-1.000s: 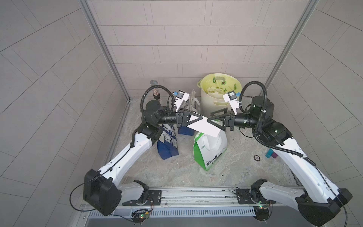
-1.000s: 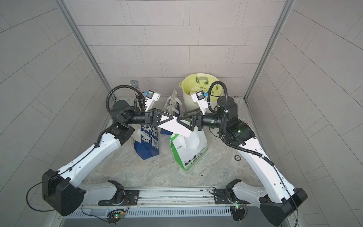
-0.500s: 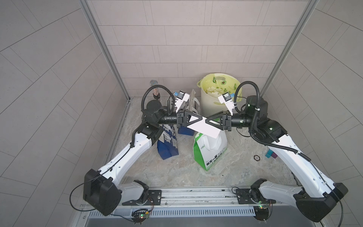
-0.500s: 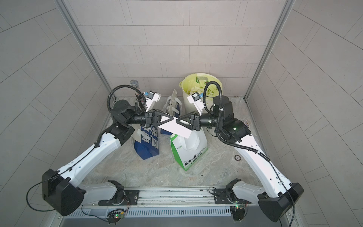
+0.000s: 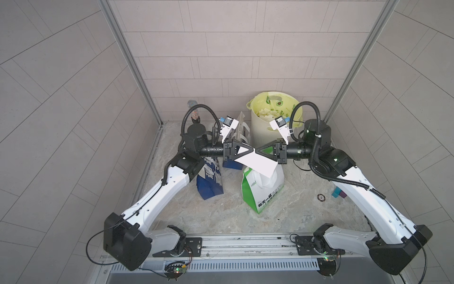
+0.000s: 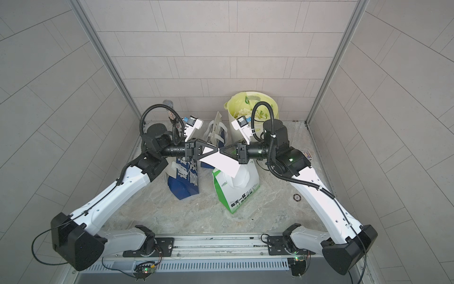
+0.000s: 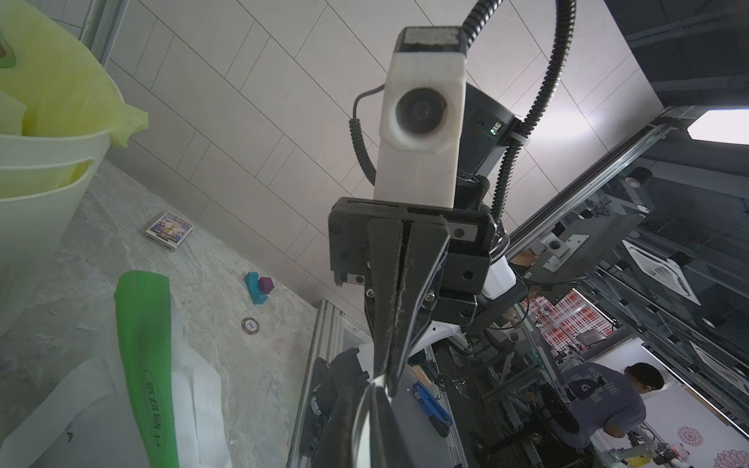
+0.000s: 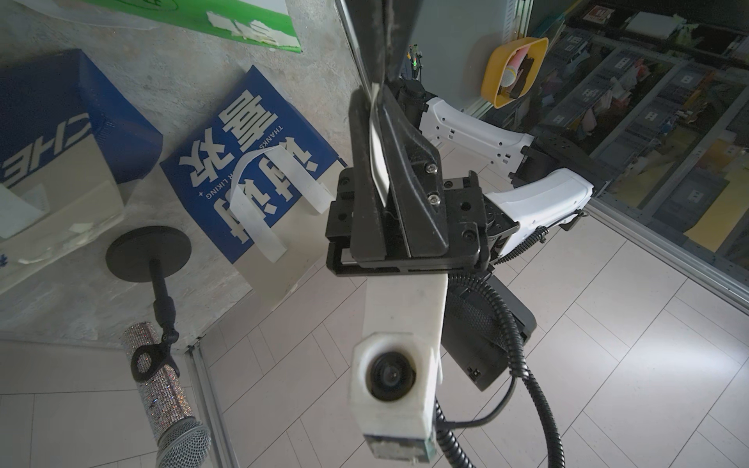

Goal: Shred takeout receipts and throw away
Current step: Shred the takeout receipt, then place the takeout receipt in the trash bin, then shred the takeout receipt, then place the takeout receipt in the trash bin.

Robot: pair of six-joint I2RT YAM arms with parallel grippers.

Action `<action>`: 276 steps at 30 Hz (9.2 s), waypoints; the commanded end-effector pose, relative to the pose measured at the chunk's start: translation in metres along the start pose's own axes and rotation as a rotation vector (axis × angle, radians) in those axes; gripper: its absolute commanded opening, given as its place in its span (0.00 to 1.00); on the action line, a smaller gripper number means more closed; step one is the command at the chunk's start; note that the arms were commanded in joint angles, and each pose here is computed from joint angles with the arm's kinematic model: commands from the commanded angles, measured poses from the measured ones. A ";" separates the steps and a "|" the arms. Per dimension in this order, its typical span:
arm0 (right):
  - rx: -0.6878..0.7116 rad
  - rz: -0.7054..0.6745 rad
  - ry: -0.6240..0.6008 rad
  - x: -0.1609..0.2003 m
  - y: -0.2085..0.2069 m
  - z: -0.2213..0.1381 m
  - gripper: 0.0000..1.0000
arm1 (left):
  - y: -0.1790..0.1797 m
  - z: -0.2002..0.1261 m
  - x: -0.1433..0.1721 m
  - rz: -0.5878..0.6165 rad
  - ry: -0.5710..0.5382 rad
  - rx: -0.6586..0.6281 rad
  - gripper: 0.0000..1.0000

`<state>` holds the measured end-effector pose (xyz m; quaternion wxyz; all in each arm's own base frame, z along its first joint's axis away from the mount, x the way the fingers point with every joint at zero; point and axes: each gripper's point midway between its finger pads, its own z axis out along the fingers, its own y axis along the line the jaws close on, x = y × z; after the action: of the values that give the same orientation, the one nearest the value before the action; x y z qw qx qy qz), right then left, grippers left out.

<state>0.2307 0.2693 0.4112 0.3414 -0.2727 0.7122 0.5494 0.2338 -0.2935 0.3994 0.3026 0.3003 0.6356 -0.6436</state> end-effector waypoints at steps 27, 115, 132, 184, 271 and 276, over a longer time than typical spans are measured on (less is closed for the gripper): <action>0.373 -0.549 0.034 -0.006 0.007 -0.023 0.00 | 0.047 -0.014 -0.032 -0.158 -0.235 -0.359 0.00; 0.212 -0.339 -0.178 -0.018 0.019 -0.042 0.00 | -0.006 0.025 -0.001 0.422 -0.012 -0.128 0.74; 0.079 -0.274 -0.113 -0.009 0.019 -0.020 0.00 | -0.022 0.025 0.025 0.382 0.039 0.016 0.00; 0.110 -0.086 -0.165 -0.002 0.005 -0.050 0.00 | -0.015 0.020 0.012 0.359 -0.010 -0.095 0.47; 1.067 -0.484 -0.489 -0.127 -0.109 -0.104 0.00 | 0.025 0.010 -0.040 0.089 -0.237 -0.622 0.00; 1.213 -0.435 -0.478 -0.156 -0.180 -0.104 0.00 | 0.025 -0.009 -0.050 0.109 -0.338 -0.680 0.00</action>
<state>0.4202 0.1545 0.4398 0.6733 -0.0845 0.7297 0.0844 0.2797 -0.3015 0.4008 0.4706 0.1343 0.7617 -0.4246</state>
